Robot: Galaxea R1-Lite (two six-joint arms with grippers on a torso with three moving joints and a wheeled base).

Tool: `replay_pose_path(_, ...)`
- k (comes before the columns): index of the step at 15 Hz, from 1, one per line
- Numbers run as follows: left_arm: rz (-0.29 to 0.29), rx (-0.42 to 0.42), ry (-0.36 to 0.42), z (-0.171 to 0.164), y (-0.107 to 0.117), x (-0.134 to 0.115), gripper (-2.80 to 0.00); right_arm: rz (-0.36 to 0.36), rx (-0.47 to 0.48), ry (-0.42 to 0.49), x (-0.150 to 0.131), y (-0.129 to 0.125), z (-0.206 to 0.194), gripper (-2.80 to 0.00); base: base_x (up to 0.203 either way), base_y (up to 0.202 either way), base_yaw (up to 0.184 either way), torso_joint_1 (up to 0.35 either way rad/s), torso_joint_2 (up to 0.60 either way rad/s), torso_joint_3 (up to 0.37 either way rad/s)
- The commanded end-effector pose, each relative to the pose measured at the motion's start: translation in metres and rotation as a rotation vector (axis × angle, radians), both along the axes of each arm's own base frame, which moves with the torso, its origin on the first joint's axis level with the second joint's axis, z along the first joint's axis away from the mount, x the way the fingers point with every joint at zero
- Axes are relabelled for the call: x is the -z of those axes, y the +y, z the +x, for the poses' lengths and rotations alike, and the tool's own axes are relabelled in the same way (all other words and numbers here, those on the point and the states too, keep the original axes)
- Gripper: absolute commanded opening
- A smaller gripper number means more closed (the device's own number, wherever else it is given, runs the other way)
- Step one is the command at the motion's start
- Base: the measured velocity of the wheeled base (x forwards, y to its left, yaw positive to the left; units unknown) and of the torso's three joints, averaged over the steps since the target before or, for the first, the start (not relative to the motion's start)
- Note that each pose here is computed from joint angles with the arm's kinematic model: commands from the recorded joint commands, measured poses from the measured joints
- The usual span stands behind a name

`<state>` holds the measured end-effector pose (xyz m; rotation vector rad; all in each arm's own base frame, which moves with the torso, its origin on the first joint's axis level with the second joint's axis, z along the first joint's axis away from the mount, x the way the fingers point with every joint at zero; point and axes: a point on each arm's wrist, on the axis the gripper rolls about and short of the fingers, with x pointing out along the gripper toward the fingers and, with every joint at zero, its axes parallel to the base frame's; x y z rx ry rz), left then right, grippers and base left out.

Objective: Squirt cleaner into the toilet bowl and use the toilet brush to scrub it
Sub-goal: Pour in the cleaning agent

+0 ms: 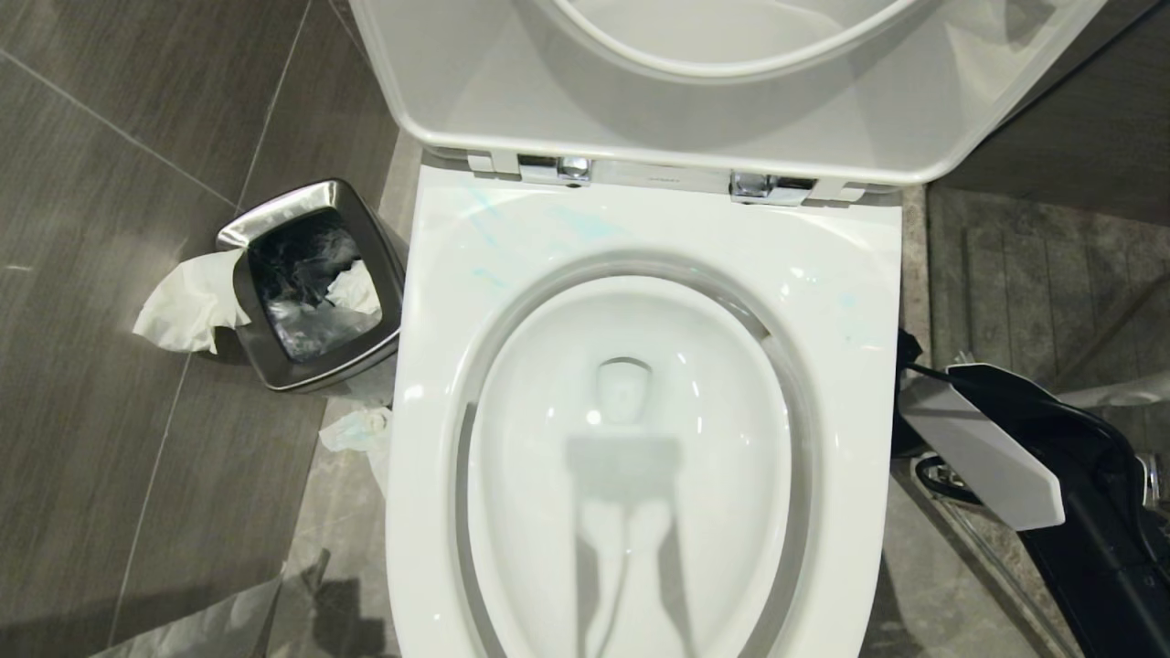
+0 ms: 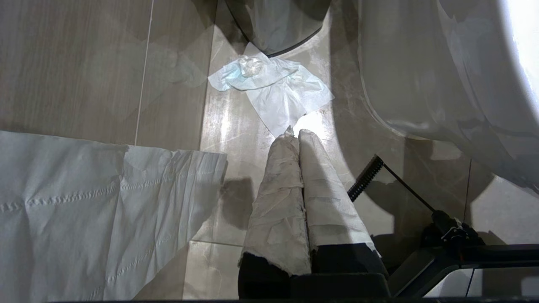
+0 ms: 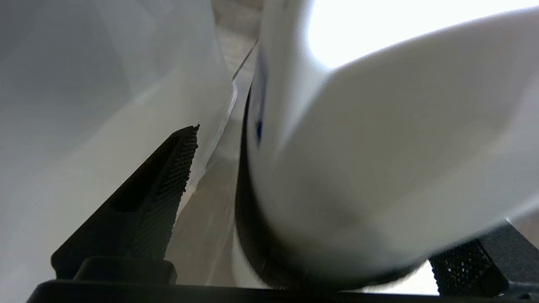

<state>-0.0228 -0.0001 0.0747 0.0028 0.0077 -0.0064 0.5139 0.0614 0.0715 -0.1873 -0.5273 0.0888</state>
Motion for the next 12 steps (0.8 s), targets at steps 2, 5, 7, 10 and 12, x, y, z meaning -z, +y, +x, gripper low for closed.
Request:
replay_pose_path(2,0.0,0.0,0.002,0.0001,0.0,0.0004,-2.8,-0.002,0.004,-0.019,0.0006,-0.0011,0.002,0.0,0.0,0.0,0.0,0.0,0.0,0.0)
replay_pose_path(5,0.0,0.0,0.002,0.0001,0.0,0.0004,-2.8,-0.007,0.008,-0.037,0.0009,-0.0008,0.0048,0.0,0.0,0.0,0.0,0.0,0.0,0.0)
replay_pose_path(7,0.0,0.0,0.002,0.0001,0.0,0.0004,-2.8,-0.01,0.01,-0.047,0.0005,-0.0006,0.0061,0.0,0.0,0.0,0.0,0.0,0.0,0.0)
replay_pose_path(10,0.0,0.0,0.002,0.0001,0.0,0.0004,-2.8,-0.011,0.01,-0.048,0.0004,-0.0006,0.0062,0.0,0.0,0.0,0.0,0.0,0.0,0.0)
replay_pose_path(12,0.0,0.0,0.002,0.0001,0.0,0.0004,-2.8,-0.017,0.013,-0.048,0.0022,-0.0005,0.0068,0.0,0.0,0.0,0.0,0.0,0.0,0.0)
